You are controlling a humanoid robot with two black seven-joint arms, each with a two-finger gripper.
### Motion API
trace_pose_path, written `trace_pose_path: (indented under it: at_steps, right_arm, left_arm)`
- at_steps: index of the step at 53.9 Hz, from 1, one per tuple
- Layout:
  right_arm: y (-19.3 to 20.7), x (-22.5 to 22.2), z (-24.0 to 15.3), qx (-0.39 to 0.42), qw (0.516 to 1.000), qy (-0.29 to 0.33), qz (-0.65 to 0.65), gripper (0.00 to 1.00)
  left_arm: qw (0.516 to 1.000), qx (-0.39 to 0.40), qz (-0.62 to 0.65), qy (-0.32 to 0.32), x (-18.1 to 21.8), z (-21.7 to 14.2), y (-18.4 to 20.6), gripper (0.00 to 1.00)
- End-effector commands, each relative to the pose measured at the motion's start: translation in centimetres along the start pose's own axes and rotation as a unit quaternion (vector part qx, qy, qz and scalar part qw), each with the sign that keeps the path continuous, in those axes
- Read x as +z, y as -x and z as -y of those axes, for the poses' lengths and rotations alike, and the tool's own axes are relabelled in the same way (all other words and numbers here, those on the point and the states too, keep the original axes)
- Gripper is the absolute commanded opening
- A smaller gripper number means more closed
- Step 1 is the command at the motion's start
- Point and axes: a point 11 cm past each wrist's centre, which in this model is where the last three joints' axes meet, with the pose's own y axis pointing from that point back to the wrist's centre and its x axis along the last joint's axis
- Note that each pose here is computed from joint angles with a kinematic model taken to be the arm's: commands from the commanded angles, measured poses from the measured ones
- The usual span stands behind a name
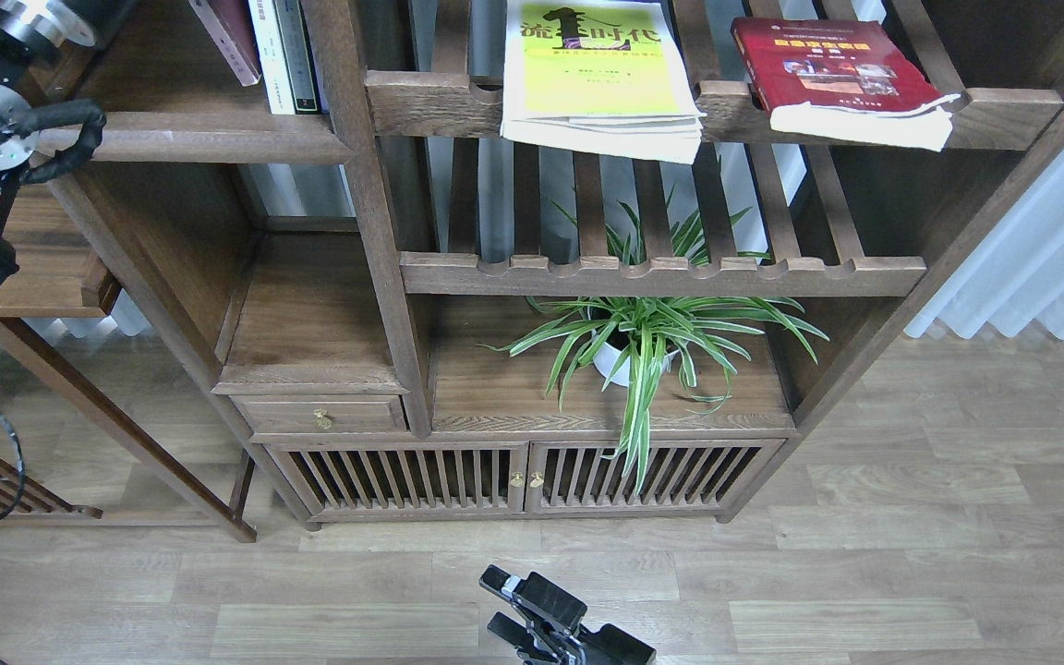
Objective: Organize books on shelf
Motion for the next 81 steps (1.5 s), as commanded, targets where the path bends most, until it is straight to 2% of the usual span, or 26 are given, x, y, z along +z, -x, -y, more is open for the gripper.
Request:
trace_pose_path:
  at_steps: [1,10,21,31,50,58,60,70,81]
  right_arm:
    - [0.0,0.0,0.0,0.000,1.000,0.000,0.000,0.99]
    - [-0.1,0.1,0.0,0.001,1.000,0.001,0.000,0.99]
    - [-0.1,0.1,0.0,0.001,1.000,0.001,0.000,0.99]
    - [-0.1,0.1,-0.1,0.001,1.000,0.001,0.001,0.99]
    - [-0.2,0.1,-0.2,0.002,1.000,-0.002,0.004,0.99]
    - [0.0,-0.2,-0.2,-0.001,1.000,-0.008,0.006,0.98]
    - [0.1,-0.5,0.0,-0.002,1.000,-0.011,0.003,0.98]
    - [1.0,-2.1,0.3,-0.015,0.999,-0.036,-0.003,0.97]
    - [3.5,-3.4,0.8,-0.054,0.997,-0.055,-0.006,0.96]
  left_arm:
    - [1.000,0.003,-0.010,0.006,-0.3,-1.1,-0.3,1.00]
    - [1.000,0.010,-0.017,0.021,0.1,-1.8,-0.8,1.00]
    - [0.995,-0.009,-0.051,0.082,1.6,-0.8,1.1,1.00]
    - [0.990,-0.008,-0.085,0.109,1.3,-1.5,1.4,1.00]
    - [0.985,0.028,-0.129,0.109,-2.6,-7.9,0.3,1.00]
    - [0.983,0.033,-0.138,0.113,-3.1,-10.3,0.4,0.99]
    - [0.983,0.031,-0.142,0.116,-3.4,-12.0,1.1,1.00]
    - [0.982,0.024,-0.149,0.111,-4.0,-13.4,2.1,1.00]
    - [0.983,0.048,-0.161,0.079,-6.7,-15.9,1.8,1.00]
